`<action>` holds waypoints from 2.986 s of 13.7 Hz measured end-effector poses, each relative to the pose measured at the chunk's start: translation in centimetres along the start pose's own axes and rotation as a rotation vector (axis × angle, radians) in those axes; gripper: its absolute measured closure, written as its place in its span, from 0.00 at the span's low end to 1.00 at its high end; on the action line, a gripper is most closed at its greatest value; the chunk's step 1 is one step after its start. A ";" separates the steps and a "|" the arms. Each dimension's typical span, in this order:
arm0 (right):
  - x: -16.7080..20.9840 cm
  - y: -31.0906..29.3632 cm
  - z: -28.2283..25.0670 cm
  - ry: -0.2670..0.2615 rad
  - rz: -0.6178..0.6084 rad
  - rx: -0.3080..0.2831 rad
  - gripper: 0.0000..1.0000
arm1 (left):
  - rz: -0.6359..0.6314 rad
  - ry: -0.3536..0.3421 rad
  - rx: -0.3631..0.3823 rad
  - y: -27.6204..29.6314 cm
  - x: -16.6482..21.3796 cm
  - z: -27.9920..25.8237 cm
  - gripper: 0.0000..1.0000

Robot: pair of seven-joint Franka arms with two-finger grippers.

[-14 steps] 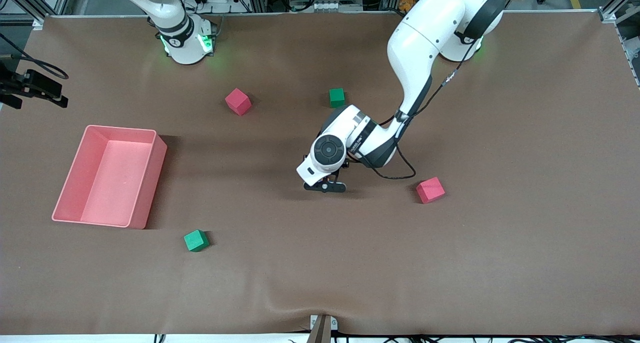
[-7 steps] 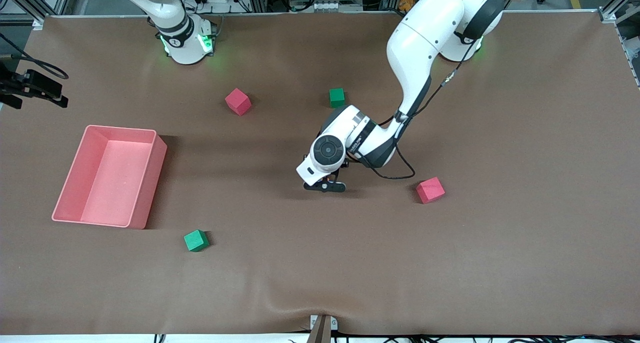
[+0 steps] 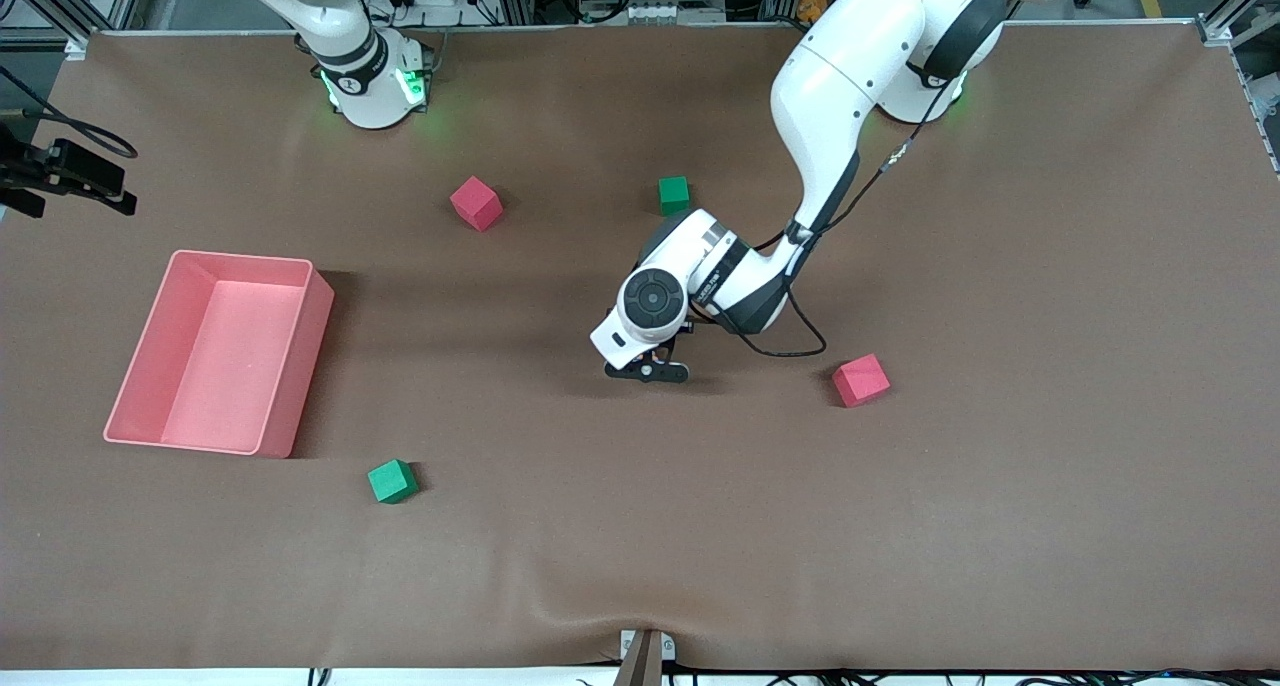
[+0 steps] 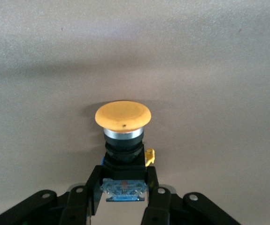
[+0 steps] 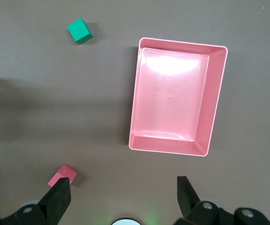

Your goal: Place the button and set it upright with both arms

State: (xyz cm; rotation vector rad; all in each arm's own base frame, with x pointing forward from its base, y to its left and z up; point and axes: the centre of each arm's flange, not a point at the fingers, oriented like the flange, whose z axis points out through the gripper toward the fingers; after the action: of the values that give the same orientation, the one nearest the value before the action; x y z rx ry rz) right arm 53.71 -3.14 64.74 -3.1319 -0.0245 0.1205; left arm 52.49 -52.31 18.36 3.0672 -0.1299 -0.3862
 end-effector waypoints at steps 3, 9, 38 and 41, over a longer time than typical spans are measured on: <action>0.0 0.0 0.0 -0.001 0.000 0.000 0.00 | -0.010 0.024 -0.018 0.4 0.2 -1.7 0.59; 0.0 0.0 0.0 -0.002 0.000 0.000 0.00 | -0.154 0.154 0.025 0.1 0.0 -7.9 0.59; -0.1 0.1 0.1 -0.007 0.002 0.001 0.00 | -0.293 1.169 0.179 2.4 -11.2 6.0 0.59; -0.1 0.0 0.1 -0.007 0.000 0.000 0.00 | -0.294 1.218 0.163 2.8 -11.3 6.5 0.59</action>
State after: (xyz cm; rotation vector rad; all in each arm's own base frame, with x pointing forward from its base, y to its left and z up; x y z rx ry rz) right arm 53.64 -3.14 64.63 -3.1310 -0.0244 0.1314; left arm 39.72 -54.29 15.01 2.8499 0.3444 1.5043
